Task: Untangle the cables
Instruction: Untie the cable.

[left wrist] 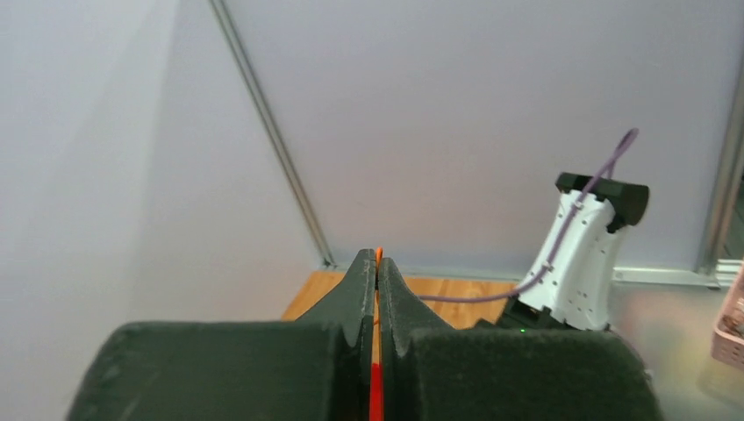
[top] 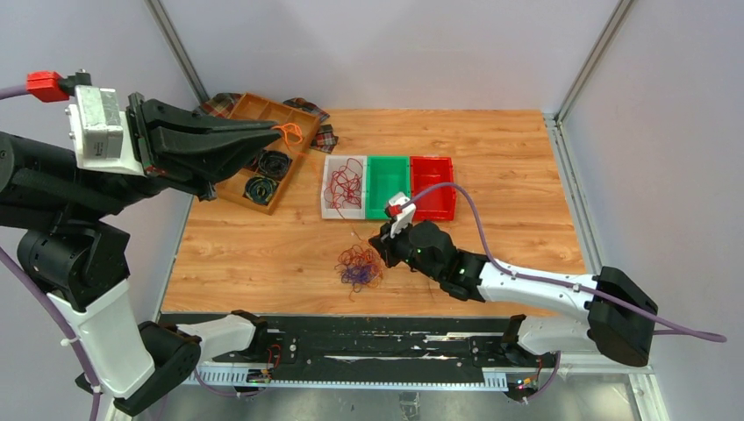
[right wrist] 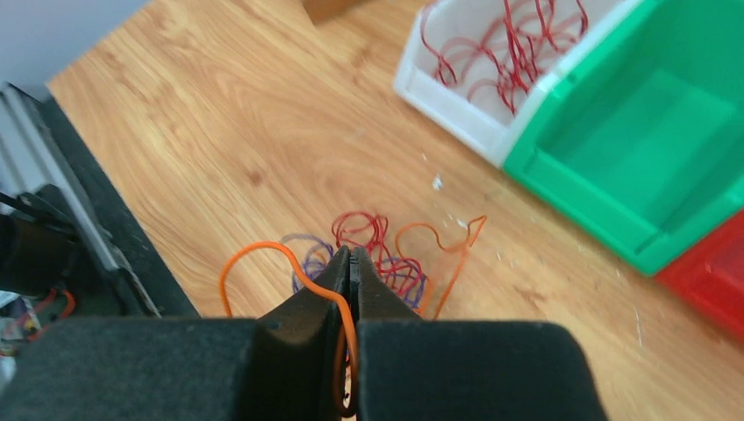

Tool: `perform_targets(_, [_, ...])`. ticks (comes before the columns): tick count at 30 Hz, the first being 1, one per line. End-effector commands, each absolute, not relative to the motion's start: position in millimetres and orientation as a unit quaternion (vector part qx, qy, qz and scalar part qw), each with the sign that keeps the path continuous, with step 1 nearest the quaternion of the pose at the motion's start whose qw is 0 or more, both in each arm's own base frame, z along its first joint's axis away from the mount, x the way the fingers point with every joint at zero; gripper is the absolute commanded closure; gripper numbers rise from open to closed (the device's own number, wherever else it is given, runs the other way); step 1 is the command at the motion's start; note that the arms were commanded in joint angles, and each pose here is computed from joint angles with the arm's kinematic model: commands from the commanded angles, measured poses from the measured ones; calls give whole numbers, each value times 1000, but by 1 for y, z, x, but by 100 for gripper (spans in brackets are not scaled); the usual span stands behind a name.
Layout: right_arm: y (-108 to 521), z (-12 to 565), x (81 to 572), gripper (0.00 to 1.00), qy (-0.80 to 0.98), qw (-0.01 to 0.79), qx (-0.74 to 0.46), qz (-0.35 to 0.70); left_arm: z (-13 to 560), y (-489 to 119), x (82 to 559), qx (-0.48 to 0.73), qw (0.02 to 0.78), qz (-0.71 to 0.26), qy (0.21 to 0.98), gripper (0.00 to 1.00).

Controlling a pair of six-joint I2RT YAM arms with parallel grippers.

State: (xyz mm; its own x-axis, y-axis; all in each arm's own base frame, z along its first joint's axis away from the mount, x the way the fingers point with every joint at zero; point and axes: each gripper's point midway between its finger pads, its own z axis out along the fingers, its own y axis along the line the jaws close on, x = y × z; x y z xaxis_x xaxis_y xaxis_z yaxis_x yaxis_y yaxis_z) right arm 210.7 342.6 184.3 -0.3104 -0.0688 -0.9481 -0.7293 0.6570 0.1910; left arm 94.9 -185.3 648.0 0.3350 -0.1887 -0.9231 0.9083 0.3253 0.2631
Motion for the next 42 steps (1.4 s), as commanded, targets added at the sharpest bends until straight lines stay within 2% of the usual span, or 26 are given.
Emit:
perform_targets(1, [322,150,213,99,775,512,-247,276,689,-172,104,385,770,-347,371,100])
perform_targets(5, [314,123,209,99,794,491,-243,265,722,-154,108,348,833,-286,320,100])
perform_targets(10, [310,108,204,99,804,476,-239,265,759,-115,120,272,915,-155,254,100])
perform_targets(17, [303,93,198,99,815,462,-233,261,805,-50,126,122,975,-5,187,100])
perform_targets(20, [302,92,197,99,816,460,-232,262,804,-66,133,164,967,-12,196,100])
perform_targets(24, [303,101,196,99,811,464,-231,271,769,-110,143,270,934,-72,224,100])
perform_targets(28, [303,118,198,96,805,474,-230,273,741,-123,162,285,918,-100,258,100])
perform_targets(31, [300,133,202,85,798,490,-222,271,724,-126,183,267,912,-113,289,100])
perform_targets(38, [299,194,210,40,773,530,-195,288,686,-152,219,291,881,-157,338,100])
perform_targets(42, [298,218,213,36,761,548,-186,293,667,-166,240,308,863,-172,362,100])
